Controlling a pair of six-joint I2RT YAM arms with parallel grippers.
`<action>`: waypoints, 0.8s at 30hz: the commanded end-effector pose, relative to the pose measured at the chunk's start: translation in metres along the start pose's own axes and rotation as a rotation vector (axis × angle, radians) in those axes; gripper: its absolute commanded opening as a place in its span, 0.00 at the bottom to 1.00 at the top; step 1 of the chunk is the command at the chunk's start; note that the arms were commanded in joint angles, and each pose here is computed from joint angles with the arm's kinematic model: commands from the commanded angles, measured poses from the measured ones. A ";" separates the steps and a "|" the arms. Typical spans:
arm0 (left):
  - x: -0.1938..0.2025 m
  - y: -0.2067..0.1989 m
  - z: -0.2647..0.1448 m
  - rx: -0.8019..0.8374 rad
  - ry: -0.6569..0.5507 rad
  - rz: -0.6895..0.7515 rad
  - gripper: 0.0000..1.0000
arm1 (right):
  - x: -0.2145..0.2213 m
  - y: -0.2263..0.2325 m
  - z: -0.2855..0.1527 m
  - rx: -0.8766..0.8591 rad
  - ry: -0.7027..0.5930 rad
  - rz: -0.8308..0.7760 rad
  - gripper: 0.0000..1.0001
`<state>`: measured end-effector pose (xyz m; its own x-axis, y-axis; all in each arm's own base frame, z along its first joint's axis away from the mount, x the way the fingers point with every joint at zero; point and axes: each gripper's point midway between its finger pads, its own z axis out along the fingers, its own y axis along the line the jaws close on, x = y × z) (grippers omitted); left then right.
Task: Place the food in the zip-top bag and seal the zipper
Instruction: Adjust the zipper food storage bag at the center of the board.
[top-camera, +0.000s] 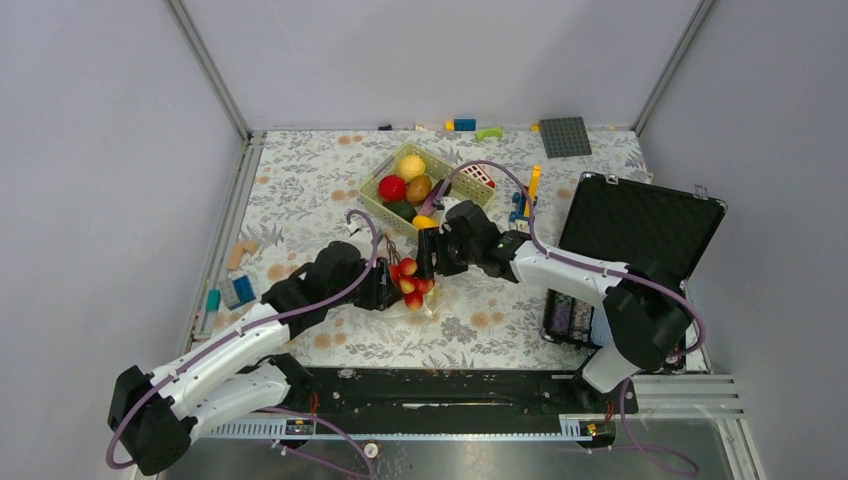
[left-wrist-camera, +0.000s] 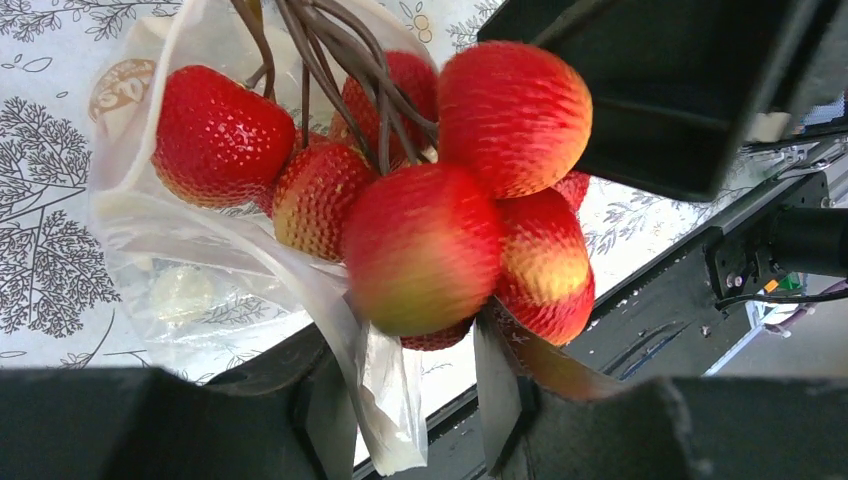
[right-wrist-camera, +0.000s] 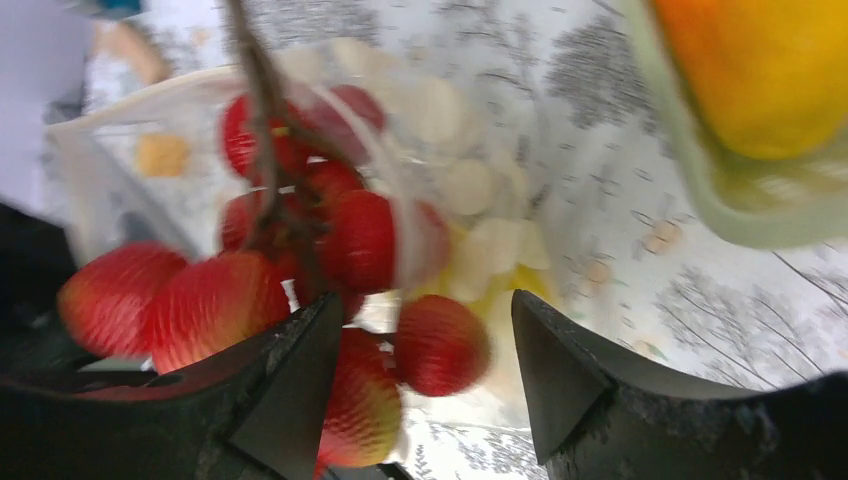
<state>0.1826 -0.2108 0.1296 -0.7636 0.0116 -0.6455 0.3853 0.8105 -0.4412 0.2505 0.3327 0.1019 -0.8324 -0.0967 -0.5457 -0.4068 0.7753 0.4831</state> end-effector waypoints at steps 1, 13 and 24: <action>-0.013 -0.004 0.005 0.015 -0.063 0.019 0.00 | -0.008 0.056 -0.015 -0.320 -0.022 -0.096 0.70; -0.010 -0.007 0.003 0.068 -0.106 0.030 0.00 | 0.007 0.048 0.002 -0.227 0.029 -0.149 0.60; -0.011 -0.006 0.003 0.069 -0.119 0.041 0.00 | 0.022 0.025 0.030 0.010 0.058 -0.232 0.46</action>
<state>0.1763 -0.2030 0.1117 -0.7486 0.0165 -0.6629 0.3992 0.8094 -0.4307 0.2324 0.3724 0.0952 -0.7590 -0.2611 -0.5964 -0.5841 0.6778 0.4466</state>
